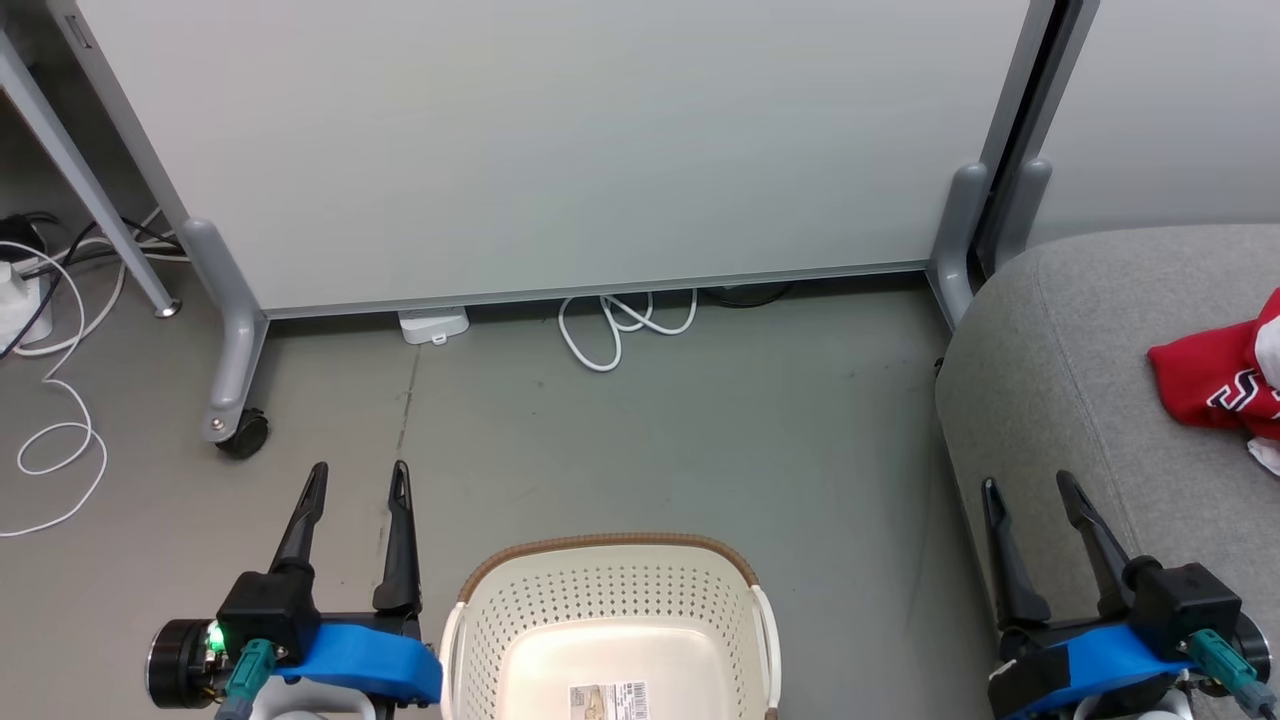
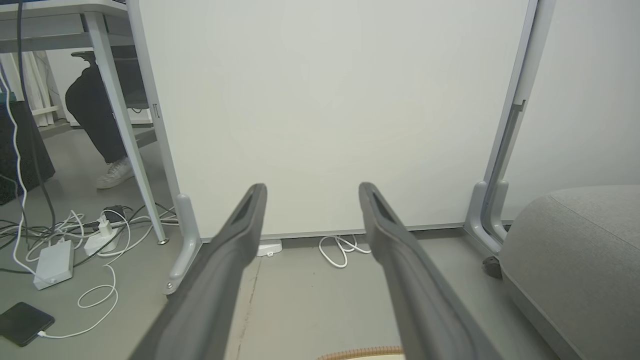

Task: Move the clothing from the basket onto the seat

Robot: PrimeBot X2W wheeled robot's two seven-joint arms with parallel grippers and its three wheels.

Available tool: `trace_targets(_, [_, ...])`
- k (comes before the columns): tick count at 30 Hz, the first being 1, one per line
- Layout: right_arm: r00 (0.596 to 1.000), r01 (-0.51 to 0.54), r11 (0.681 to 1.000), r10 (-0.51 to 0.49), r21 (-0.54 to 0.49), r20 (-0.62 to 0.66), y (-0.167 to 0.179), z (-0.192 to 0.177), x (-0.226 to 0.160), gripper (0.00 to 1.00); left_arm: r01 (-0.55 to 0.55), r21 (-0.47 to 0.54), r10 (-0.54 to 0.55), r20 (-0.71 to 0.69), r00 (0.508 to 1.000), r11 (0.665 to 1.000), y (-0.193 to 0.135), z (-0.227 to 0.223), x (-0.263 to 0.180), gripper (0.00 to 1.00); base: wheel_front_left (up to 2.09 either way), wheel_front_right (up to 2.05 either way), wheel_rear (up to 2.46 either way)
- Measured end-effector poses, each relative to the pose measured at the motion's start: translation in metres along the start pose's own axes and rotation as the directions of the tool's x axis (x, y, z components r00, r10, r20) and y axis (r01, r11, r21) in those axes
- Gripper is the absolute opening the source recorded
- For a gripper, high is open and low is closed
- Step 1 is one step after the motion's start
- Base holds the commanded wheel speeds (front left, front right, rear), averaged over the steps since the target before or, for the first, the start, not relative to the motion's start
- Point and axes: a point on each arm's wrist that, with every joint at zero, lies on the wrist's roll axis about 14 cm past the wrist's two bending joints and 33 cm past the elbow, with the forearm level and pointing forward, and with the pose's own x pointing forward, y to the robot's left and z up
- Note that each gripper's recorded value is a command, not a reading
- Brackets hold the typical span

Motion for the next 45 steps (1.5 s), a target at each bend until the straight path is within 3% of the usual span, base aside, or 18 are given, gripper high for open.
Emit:
trace_targets(11, [1.0, -0.007, 1.0, 0.007, 0.011, -0.01, 0.004, -0.003, -0.002, 1.0, -0.003, 0.013, 0.004, -0.011, 1.0, 1.0, 0.002, -0.003, -0.004, 1.0, 0.0, 0.0, 0.0])
trace_targets(12, [1.0, -0.006, 1.0, 0.007, 0.012, -0.019, 0.004, -0.006, -0.003, 0.0, -0.005, 0.011, 0.006, -0.023, 1.0, 1.0, 0.003, -0.007, -0.005, 0.0, 0.0, 0.0, 0.0])
trace_targets(17, [0.996, 0.007, 1.0, -0.005, 0.029, -0.087, 0.002, -0.026, -0.011, 0.0, -0.023, -0.009, 0.021, -0.116, 0.993, 1.0, 0.005, -0.034, -0.02, 0.0, 0.0, 0.0, 0.0])
trace_targets(27, [0.992, 0.084, 0.974, -0.061, 0.211, -0.114, -0.009, -0.029, -0.012, 0.0, -0.103, -0.194, 0.075, -0.15, 0.986, 0.975, 0.016, -0.038, -0.02, 0.0, 0.0, 0.0, 0.0])
trace_targets(45, [0.984, 0.166, 0.858, -0.113, 0.486, -0.137, -0.019, -0.028, -0.012, 0.0, -0.18, -0.475, 0.118, -0.157, 0.981, 0.862, 0.026, -0.031, -0.014, 0.0, 0.0, 0.0, 0.0])
